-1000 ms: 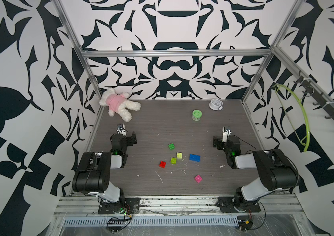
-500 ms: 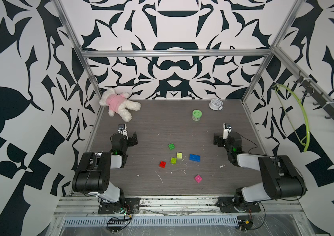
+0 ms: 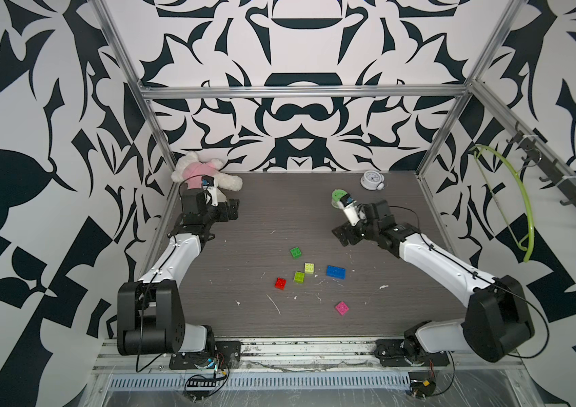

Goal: Assemble the letter y with lego
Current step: Pick up the lego brick from the center of the board.

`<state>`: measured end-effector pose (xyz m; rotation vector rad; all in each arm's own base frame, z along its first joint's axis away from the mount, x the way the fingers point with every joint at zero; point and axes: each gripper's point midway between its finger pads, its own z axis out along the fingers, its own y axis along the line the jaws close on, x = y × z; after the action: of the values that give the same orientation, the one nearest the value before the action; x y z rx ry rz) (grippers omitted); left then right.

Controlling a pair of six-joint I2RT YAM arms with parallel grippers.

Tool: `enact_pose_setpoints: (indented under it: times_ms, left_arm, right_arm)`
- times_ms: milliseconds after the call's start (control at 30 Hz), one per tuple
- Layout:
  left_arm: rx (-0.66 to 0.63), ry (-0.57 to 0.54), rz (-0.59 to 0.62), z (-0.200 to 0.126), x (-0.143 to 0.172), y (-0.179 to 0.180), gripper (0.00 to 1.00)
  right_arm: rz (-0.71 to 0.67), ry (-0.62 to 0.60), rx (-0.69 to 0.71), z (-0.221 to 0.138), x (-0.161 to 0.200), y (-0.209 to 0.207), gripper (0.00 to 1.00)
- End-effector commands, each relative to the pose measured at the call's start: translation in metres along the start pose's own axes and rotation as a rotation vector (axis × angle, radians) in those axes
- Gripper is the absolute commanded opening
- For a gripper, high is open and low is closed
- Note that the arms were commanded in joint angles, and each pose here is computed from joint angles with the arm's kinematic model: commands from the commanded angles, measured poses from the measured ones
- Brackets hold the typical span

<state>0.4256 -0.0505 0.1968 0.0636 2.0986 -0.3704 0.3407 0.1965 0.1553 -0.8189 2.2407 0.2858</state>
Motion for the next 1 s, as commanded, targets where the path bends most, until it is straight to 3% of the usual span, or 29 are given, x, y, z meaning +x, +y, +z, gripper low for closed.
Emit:
enact_pose_setpoints:
  times_ms: [0,200,300,967]
  left_arm:
    - [0.058,0.219,-0.152,-0.013,0.048,-0.013,0.99]
    - [0.125,0.183,-0.334,-0.016,0.087,-0.004,0.99]
    - [0.147,0.185,-0.449,-0.017,0.096,0.005,0.98]
    - [0.123,0.198,-0.476,-0.014,0.106,0.011,0.96]
  right_arm:
    - [-0.147,0.136,-0.102,-0.006,0.017,0.039,0.80]
    - [-0.452,0.167,-0.312,-0.002,0.039,0.099,0.60]
    - [-0.566,0.172,-0.374,0.004,0.049,0.111,0.57]
    - [-0.670,0.372,-0.375,0.051,0.047,0.125,0.54]
